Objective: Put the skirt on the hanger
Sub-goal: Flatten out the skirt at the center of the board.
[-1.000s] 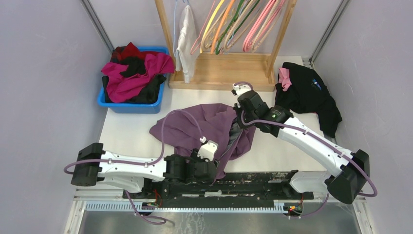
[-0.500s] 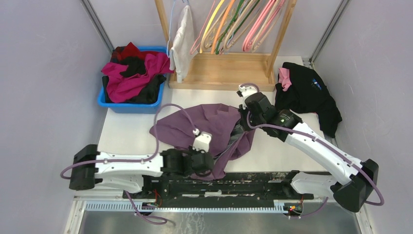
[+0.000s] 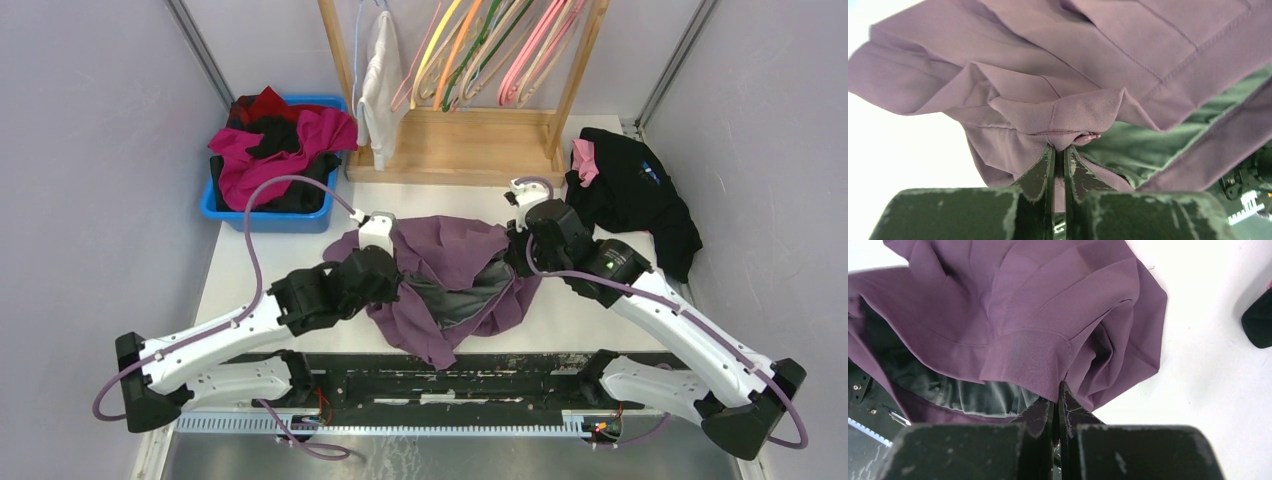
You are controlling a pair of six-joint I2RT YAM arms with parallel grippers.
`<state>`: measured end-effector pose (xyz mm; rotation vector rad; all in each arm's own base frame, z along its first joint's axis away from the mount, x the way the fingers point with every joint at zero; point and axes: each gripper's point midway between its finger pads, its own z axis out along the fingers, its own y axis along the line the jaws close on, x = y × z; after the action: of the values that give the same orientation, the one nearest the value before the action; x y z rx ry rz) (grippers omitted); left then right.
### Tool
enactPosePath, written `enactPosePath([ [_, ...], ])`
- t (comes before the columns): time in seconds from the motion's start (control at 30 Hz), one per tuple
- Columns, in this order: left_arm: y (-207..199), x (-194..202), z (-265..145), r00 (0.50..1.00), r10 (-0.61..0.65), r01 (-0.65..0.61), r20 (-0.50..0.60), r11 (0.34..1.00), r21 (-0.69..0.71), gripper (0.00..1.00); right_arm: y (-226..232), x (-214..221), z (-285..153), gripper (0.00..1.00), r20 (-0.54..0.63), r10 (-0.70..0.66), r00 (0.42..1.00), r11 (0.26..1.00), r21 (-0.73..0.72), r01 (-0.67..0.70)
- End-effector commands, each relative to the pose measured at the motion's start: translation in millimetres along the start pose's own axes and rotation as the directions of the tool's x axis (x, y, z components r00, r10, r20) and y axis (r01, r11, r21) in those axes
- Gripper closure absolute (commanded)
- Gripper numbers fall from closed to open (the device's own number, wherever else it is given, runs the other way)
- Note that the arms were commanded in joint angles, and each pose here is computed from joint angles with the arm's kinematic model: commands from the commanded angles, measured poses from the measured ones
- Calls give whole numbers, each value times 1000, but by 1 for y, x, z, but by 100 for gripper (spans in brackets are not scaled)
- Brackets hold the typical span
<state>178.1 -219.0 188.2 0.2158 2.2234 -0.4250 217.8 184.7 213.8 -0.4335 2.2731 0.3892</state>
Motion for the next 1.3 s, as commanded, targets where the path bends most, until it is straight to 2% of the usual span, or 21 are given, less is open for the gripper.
enactPosePath([
  [0.0,7,-61,-6,992,44,-40,119,999,-36,92,-4,-29,-10,97,77,8,997,999,37,-11],
  [0.23,26,-171,-2,959,42,-26,279,998,-60,93,-6,-95,2,99,136,-24,990,996,84,12],
  [0.43,30,-270,-25,901,-4,3,433,1000,4,96,-18,-184,-25,99,283,-36,958,993,121,1],
  [0.53,22,-297,-49,858,-29,6,512,999,47,96,-19,-212,-46,99,347,-49,937,991,131,3],
  [0.6,18,-300,-59,841,-47,6,538,997,77,97,-18,-222,-58,99,382,-58,922,992,127,9],
  [0.73,24,-266,-41,864,-73,26,499,995,100,97,-17,-205,-52,99,350,-61,935,993,112,23],
  [0.87,23,-191,1,908,-158,88,388,977,194,97,-23,-134,-3,99,236,-10,972,996,88,-11],
  [1.03,30,-68,56,959,-221,189,177,965,181,97,-23,-29,55,99,97,119,988,992,19,-122],
  [1.17,17,13,67,973,-231,229,-8,959,166,91,-26,46,68,99,9,226,974,974,4,-227],
  [1.27,7,50,61,971,-219,233,-95,957,175,85,-31,85,65,98,-44,275,960,961,25,-274],
])
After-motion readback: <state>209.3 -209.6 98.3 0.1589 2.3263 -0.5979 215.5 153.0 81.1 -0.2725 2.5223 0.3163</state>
